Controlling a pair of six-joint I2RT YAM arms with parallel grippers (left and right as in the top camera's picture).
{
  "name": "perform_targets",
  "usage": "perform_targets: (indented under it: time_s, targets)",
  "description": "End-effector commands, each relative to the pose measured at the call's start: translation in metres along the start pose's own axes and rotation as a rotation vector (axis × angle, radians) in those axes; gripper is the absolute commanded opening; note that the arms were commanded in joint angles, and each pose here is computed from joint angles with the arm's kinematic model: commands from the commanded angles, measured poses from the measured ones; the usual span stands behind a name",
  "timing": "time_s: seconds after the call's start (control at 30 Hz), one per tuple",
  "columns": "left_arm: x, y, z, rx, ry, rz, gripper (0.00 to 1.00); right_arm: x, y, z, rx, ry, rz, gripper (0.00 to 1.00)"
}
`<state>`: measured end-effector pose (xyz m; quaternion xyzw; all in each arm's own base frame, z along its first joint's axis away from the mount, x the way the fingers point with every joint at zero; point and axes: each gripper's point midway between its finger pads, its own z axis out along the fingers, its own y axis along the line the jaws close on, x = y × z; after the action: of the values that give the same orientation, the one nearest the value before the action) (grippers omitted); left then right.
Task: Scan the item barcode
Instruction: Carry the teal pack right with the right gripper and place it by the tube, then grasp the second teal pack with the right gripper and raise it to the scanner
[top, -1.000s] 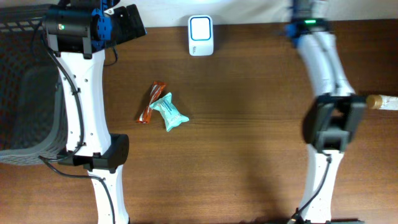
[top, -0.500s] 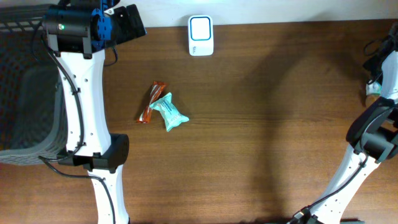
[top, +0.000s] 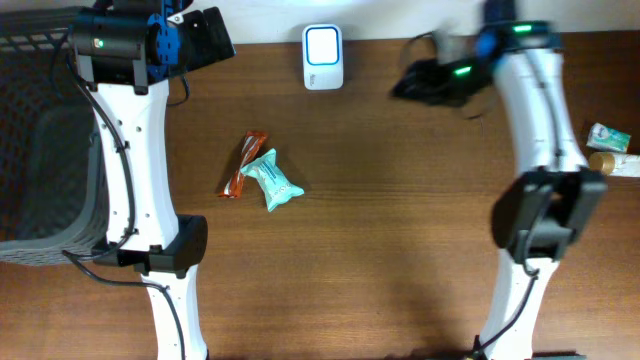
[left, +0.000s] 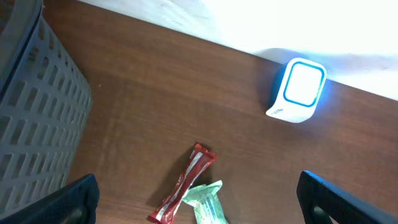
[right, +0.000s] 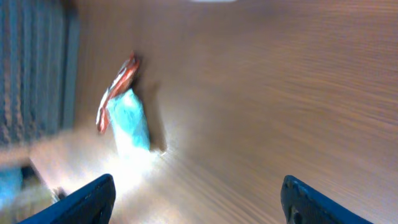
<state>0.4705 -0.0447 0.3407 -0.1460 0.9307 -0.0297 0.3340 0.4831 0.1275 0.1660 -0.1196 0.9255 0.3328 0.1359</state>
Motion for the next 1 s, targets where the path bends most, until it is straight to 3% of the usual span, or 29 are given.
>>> perform_targets:
  time_s: [0.0, 0.13, 0.2, 0.33, 0.43, 0.53, 0.77, 0.87, 0.97]
  targets:
    - [0.0, 0.002, 0.002, -0.008, 0.0, 0.012, 0.99, 0.025, 0.04, 0.071, -0.036, 0.118, -0.202, 0.83]
    - [0.0, 0.002, 0.002, -0.008, 0.0, 0.012, 0.99, 0.066, 0.094, 0.157, -0.106, 0.193, -0.344, 0.72]
    - [0.0, 0.002, 0.002, -0.008, 0.0, 0.012, 0.99, 0.079, 0.113, 0.176, -0.1, 0.214, -0.406, 0.7]
    - [0.0, 0.002, 0.002, -0.008, 0.0, 0.012, 0.99, 0.074, 0.12, 0.212, 0.147, 0.142, -0.438, 0.66]
    - [0.0, 0.002, 0.002, -0.008, 0.0, 0.012, 0.99, 0.064, 0.12, 0.228, 0.272, 0.044, -0.412, 0.66]
    - [0.0, 0.002, 0.002, -0.008, 0.0, 0.012, 0.99, 0.067, 0.121, 0.24, 0.261, 0.01, -0.38, 0.65]
    - [0.0, 0.002, 0.002, -0.008, 0.0, 0.012, 0.99, 0.087, 0.111, 0.251, 0.235, 0.055, -0.339, 0.51]
    - [0.0, 0.002, 0.002, -0.008, 0.0, 0.012, 0.99, 0.076, 0.089, 0.241, 0.382, 0.009, -0.286, 0.41]
    - [0.0, 0.002, 0.002, -0.008, 0.0, 0.012, 0.99, 0.06, 0.09, 0.221, 0.413, -0.015, -0.262, 0.14]
